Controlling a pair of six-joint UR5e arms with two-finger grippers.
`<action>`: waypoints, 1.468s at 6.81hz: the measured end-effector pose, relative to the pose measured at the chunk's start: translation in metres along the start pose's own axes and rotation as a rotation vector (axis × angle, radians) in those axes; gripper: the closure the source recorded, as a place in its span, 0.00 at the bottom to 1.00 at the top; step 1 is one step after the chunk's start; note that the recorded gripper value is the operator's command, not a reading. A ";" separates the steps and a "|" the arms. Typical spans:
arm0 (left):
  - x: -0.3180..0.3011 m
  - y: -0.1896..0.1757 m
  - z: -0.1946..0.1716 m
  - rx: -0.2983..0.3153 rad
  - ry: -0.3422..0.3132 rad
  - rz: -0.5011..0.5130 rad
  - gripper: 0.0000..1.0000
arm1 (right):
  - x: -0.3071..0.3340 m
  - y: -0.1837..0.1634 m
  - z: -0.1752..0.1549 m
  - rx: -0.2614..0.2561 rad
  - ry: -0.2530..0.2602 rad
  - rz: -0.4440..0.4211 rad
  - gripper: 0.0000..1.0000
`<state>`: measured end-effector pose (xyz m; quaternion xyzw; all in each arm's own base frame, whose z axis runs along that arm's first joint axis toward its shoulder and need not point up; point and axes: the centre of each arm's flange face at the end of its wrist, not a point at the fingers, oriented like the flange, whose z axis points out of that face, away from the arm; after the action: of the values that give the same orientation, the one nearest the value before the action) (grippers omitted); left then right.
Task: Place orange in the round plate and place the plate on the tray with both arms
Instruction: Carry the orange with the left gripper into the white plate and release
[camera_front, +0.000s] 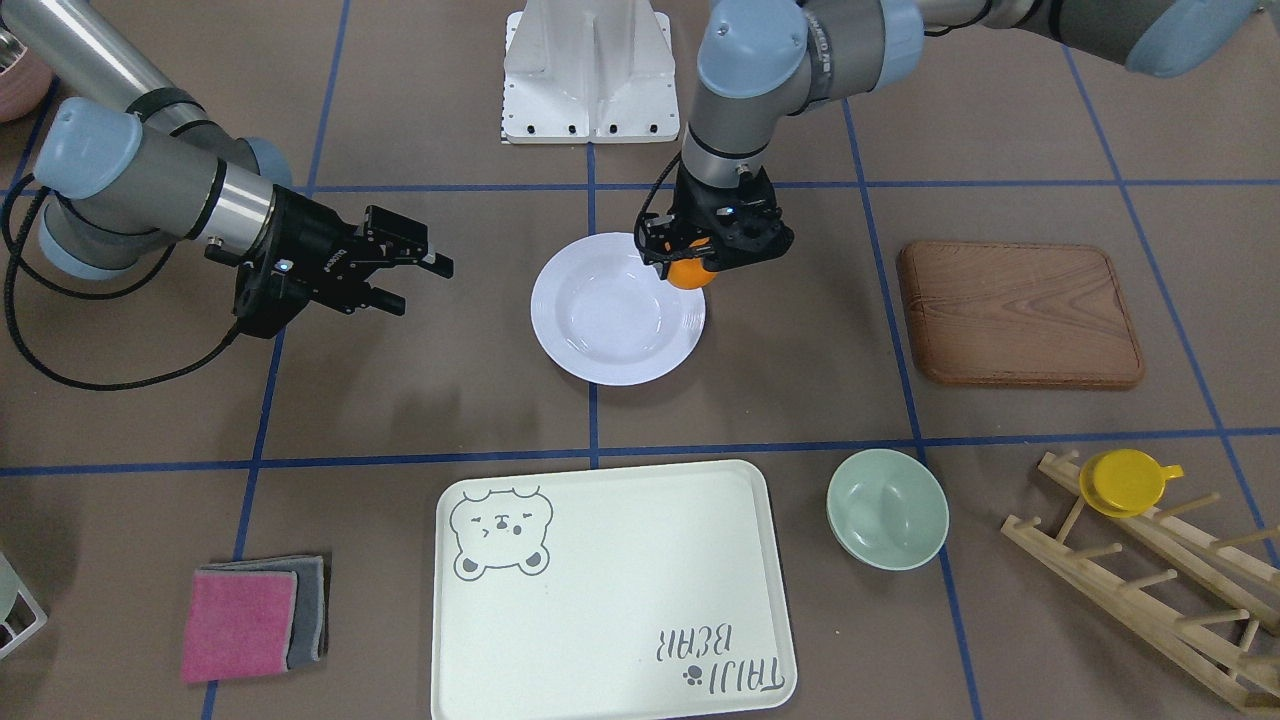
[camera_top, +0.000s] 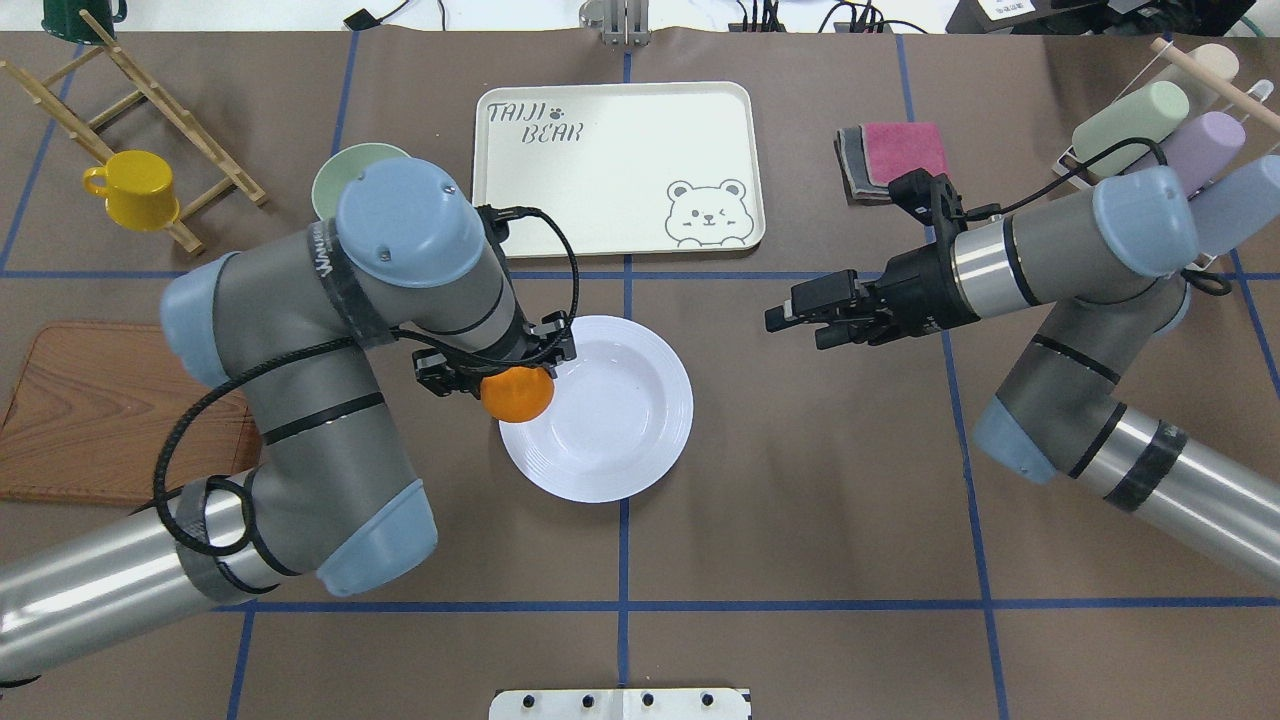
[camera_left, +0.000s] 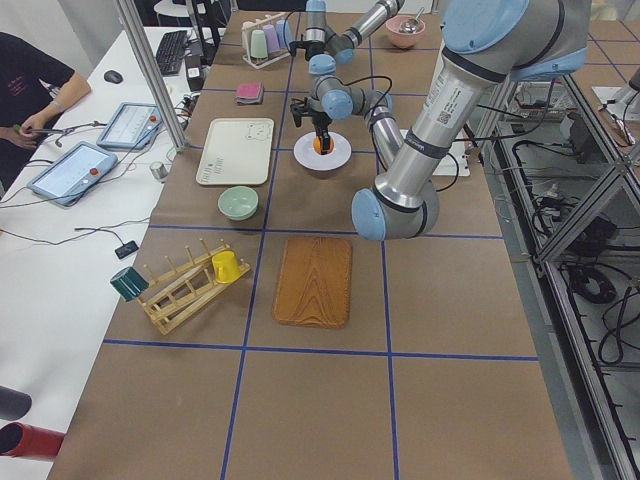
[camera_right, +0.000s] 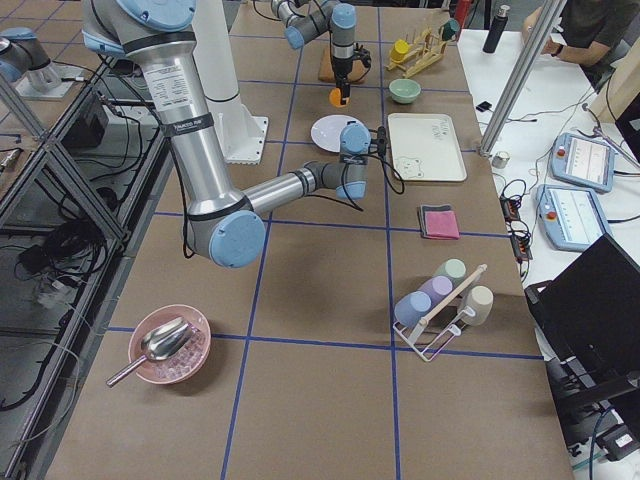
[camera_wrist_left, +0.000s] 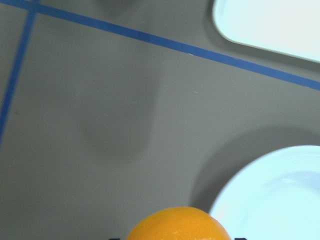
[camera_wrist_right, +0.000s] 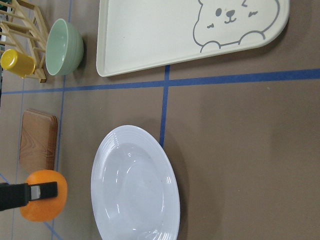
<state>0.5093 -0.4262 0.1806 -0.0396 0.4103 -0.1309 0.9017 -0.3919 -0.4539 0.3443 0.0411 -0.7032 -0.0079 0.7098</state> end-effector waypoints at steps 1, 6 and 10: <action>0.016 0.007 0.009 0.002 -0.001 0.002 0.24 | -0.002 0.014 0.017 0.019 -0.017 0.018 0.00; 0.027 0.011 0.010 0.026 0.029 0.023 0.01 | -0.005 0.075 0.071 0.084 -0.110 0.052 0.00; -0.020 -0.028 -0.016 0.084 0.030 0.092 0.01 | 0.016 0.077 0.080 0.110 -0.156 0.014 0.10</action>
<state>0.4791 -0.4469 0.1896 0.0192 0.4191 -0.1071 0.9014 -0.4755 -0.3820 0.3663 0.0744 -0.7561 0.0323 0.6494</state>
